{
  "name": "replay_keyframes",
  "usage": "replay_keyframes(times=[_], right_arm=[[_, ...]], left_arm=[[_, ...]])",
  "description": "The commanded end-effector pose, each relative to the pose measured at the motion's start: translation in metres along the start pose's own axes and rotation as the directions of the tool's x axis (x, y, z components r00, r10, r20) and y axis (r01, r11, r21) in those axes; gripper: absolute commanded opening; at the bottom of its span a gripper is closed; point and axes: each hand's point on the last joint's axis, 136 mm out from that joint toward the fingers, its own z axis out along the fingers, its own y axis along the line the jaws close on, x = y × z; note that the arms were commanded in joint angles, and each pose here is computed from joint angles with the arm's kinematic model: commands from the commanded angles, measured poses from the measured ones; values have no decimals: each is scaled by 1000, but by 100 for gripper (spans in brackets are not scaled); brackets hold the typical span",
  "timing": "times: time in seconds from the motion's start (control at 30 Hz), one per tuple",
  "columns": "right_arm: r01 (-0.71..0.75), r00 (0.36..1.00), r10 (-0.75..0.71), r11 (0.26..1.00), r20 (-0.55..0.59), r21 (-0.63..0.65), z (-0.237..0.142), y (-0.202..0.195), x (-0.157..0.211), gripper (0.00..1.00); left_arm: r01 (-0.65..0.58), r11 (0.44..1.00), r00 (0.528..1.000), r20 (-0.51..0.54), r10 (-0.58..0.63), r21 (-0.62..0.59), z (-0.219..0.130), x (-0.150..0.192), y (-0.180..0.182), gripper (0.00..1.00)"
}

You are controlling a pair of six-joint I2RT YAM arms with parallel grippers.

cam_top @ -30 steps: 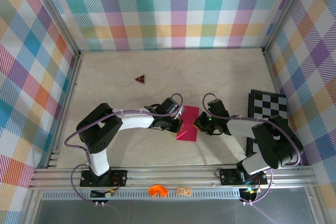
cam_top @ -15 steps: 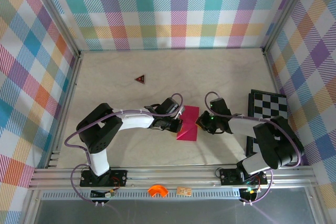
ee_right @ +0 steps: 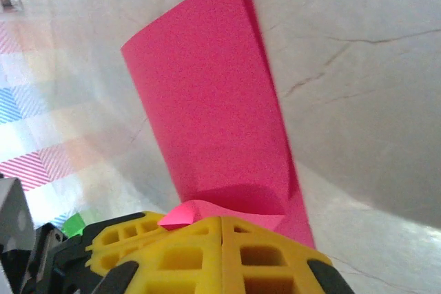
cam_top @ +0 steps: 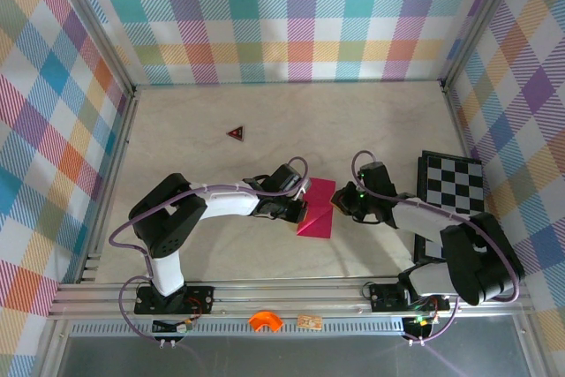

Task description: Fold a paper plane with a square sheet of paper (pick it up from the middle)

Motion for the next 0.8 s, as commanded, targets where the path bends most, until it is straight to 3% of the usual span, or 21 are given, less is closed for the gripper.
replay_keyframes(times=[0.0,0.3,0.53,0.77], right_arm=[[12,999,-15,998,-52,-68,7,21,10,5],[24,992,-28,999,-125,-34,36,24,28,5],[-10,989,29,991,-143,137,38,-31,42,3],[-34,989,61,981,-134,192,36,-66,53,4]], left_arm=[[14,998,996,-82,-19,-56,9,22,18,1],[15,998,996,-83,-20,-61,8,21,18,2],[13,998,996,-83,-18,-64,7,20,18,2],[11,998,997,-82,-16,-56,8,18,16,1]])
